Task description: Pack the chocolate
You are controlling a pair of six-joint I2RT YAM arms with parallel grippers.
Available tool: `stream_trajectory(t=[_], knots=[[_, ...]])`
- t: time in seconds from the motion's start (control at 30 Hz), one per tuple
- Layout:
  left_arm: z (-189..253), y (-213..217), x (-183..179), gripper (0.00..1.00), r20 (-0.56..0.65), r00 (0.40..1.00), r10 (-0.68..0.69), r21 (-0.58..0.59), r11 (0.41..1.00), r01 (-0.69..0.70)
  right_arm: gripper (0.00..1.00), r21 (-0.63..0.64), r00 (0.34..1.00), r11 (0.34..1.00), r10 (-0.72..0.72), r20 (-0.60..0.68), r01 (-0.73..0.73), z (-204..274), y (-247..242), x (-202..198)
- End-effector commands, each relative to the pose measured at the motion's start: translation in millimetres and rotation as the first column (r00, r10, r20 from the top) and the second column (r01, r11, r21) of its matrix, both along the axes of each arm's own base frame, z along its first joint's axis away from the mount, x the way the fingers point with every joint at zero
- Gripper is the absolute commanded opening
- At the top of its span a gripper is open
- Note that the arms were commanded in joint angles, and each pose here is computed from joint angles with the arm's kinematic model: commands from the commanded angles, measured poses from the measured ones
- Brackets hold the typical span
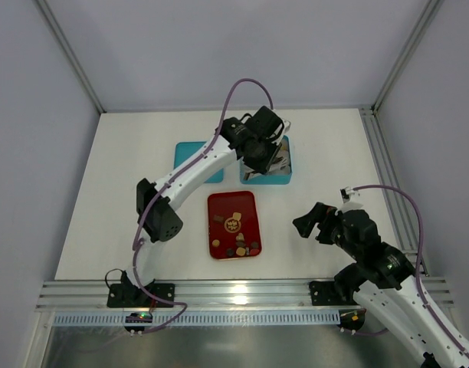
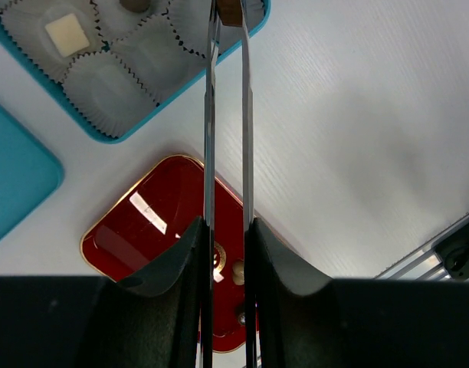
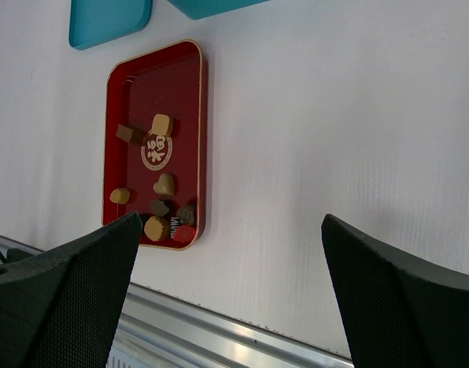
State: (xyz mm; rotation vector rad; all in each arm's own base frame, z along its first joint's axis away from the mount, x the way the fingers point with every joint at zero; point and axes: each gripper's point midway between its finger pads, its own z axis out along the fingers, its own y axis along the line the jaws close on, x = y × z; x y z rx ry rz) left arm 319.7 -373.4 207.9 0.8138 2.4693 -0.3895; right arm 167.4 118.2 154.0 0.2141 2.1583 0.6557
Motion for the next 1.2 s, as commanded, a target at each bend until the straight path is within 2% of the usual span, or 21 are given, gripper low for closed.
stream_trajectory(t=[0.0, 0.77, 1.17], knots=[[8.2, -16.8, 4.8, 0.16, -0.002, 0.999, -0.039, -0.077, 0.996, 0.039, 1.0, 0.017, 0.998, 1.0, -0.012, 0.054, 0.011, 20.3, -2.5, 1.8], [-30.2, -15.1, 21.4, 0.16, -0.034, 0.999, -0.004, -0.035, 0.999, 0.003, 1.0, 0.018, 0.999, 1.0, -0.007, 0.05, 0.006, 20.0, -2.5, -0.1], [-38.5, -8.9, 22.0, 0.21, -0.034, 0.999, -0.013, 0.004, 1.0, 0.013, 1.0, 0.018, 0.998, 1.0, -0.017, 0.063, 0.016, 26.6, -4.8, 0.4]])
